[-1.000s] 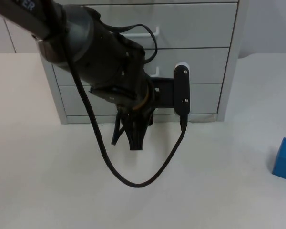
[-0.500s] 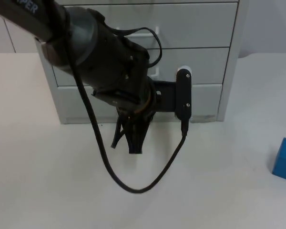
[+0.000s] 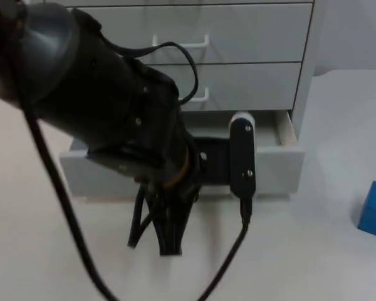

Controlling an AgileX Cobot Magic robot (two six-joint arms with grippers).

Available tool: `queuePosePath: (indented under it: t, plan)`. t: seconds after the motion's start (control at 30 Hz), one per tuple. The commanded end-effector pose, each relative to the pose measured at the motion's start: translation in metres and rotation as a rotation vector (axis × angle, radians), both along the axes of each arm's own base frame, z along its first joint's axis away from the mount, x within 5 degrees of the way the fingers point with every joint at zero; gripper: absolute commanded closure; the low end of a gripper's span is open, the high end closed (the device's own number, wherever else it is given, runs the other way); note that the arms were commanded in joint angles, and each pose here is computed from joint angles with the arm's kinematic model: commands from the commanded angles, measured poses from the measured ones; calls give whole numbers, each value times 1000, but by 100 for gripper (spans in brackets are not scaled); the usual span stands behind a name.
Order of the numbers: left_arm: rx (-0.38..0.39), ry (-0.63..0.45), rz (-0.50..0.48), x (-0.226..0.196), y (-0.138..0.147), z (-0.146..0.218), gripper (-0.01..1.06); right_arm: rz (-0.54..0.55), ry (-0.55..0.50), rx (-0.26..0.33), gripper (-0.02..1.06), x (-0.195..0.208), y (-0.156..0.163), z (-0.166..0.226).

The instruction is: Open the drawer with the left hand, place the block into the drawer with the right hand, then close the drawer with the left hand.

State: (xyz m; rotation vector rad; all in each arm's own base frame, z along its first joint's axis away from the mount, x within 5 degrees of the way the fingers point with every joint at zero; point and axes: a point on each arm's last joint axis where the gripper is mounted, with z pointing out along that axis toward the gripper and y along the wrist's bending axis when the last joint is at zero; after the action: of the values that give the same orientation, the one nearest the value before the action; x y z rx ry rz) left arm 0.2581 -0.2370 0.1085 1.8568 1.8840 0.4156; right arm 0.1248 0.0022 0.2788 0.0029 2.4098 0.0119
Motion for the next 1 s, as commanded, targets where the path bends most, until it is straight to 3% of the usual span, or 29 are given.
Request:
queuePosePath:
  t: [0.0,0.37,0.73,0.83,0.87,0.97]
  plan:
    - [-29,44,90,-16,3,4,105,-4,-19,-4,-1,1,-1,3]
    - [10,172,88,-72,1,-6,105,-4,-11,-4,-1,1,-1,2]
    - [-10,185,60,-76,-3,-7,105,-8,-9,-1,-1,1,-1,2]
    - [-33,187,48,-76,-5,-7,91,-8,-9,-1,-1,1,-1,2]
    - [-33,187,48,-76,-5,-7,91,-8,-9,-1,-1,1,-1,2]
    - [-59,189,35,-77,-8,-7,64,-7,-10,-2,-1,0,-1,2]
